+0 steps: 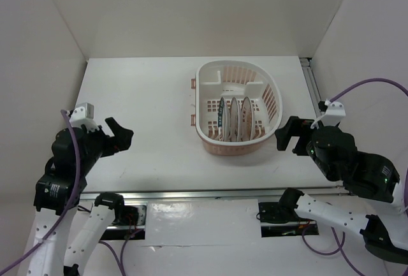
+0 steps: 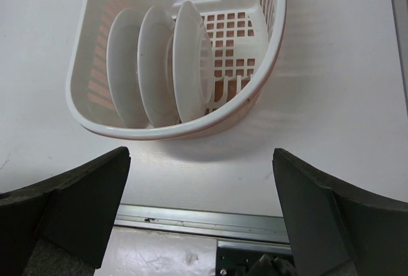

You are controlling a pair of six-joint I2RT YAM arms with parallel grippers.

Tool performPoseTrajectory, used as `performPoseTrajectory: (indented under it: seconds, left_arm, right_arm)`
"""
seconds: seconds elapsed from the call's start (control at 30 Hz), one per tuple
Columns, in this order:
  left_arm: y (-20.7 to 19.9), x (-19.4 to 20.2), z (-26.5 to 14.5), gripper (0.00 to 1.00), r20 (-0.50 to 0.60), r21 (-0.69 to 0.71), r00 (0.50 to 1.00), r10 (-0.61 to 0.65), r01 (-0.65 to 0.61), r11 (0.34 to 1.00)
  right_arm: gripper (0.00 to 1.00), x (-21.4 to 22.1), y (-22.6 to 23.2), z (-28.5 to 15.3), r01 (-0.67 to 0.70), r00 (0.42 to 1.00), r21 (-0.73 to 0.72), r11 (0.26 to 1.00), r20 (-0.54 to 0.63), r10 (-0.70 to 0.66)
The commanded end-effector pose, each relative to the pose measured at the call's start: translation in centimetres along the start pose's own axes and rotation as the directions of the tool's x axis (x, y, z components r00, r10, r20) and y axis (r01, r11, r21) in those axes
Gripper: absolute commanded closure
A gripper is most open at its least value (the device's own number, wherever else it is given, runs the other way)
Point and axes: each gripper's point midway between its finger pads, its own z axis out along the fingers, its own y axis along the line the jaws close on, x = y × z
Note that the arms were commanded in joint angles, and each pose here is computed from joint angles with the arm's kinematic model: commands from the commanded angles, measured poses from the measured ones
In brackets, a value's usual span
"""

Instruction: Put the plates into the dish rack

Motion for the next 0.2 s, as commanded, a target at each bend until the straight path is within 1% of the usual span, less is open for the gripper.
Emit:
performPoseTrajectory:
  seconds: [0.0, 0.17]
  left_arm:
    - [-0.12, -1.28, -0.71, 0.0, 0.038, -0.002, 0.999, 0.037, -0.037, 0.999]
    - [-0.12, -1.28, -0.71, 0.0, 0.038, -0.002, 0.999, 0.037, -0.037, 0.999]
  right_arm:
    - [0.0, -0.23, -0.56, -0.78, 0.004, 1.0, -0.003, 1.0, -0.001, -0.004]
    - [0.0, -0.32, -0.66, -0.76, -0.005, 1.0, 0.004, 1.0, 0.004, 0.005]
